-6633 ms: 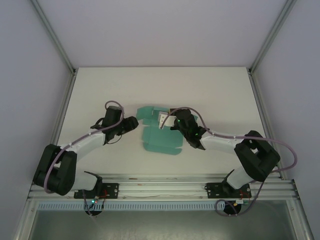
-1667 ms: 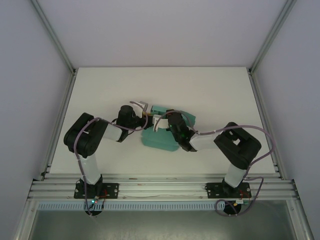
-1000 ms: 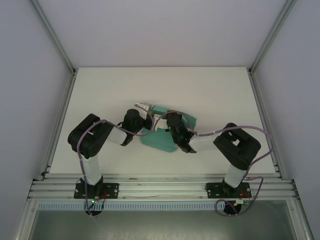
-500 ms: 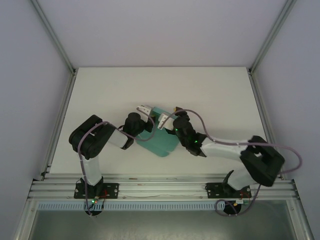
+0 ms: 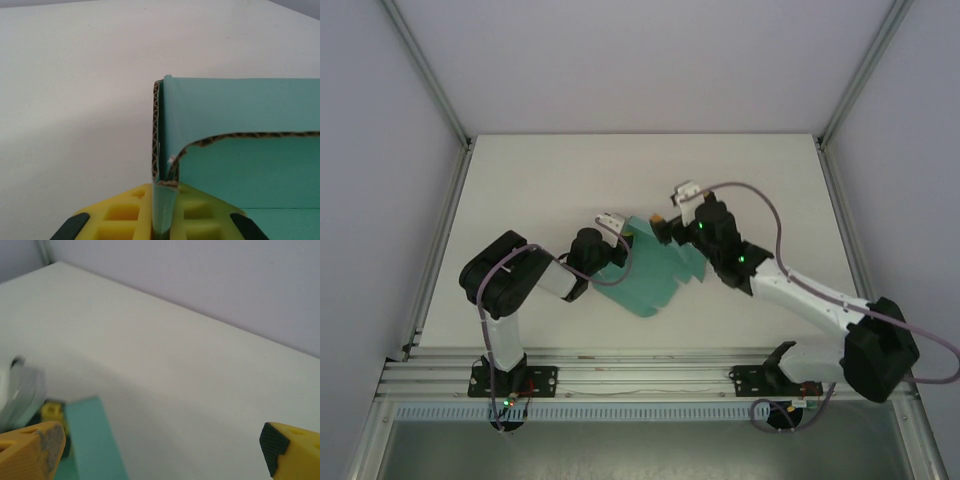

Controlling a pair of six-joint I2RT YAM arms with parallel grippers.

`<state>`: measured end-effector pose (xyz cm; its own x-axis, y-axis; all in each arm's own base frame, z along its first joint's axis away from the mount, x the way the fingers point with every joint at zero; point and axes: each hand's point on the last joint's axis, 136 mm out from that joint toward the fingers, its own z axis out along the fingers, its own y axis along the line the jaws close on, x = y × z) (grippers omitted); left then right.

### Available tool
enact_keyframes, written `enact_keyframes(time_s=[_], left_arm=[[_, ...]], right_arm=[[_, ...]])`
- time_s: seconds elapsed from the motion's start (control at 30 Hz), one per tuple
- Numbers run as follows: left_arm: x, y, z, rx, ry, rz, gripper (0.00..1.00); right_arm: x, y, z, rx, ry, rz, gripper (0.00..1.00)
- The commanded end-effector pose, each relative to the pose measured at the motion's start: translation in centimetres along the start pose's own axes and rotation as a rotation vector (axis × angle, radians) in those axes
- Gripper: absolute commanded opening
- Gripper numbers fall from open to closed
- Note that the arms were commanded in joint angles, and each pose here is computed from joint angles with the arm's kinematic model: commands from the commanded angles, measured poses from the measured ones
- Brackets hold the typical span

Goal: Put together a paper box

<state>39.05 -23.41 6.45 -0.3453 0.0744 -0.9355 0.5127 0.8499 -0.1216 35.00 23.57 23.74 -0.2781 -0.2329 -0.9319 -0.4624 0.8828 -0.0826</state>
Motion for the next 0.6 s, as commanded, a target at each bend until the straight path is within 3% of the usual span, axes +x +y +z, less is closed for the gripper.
enact_keyframes(time_s=[0.0,0.27,0.57], left_arm=[[0.4,-0.1,0.1,-0.005,-0.006,0.014,0.12],[0.2,-0.1,0.1,-0.005,-0.018,0.005,0.13],[0.7,0.1,0.2,-0.019,0.008,0.017,0.14]], right_arm=[[0.9,-0.2,2.1,0.0,0.139,0.119,1.0],[3.4,0.9,7.9,-0.035,0.302,0.05,1.0],[8.7,2.7,9.4,-0.129,0.427,-0.026,0.98]])
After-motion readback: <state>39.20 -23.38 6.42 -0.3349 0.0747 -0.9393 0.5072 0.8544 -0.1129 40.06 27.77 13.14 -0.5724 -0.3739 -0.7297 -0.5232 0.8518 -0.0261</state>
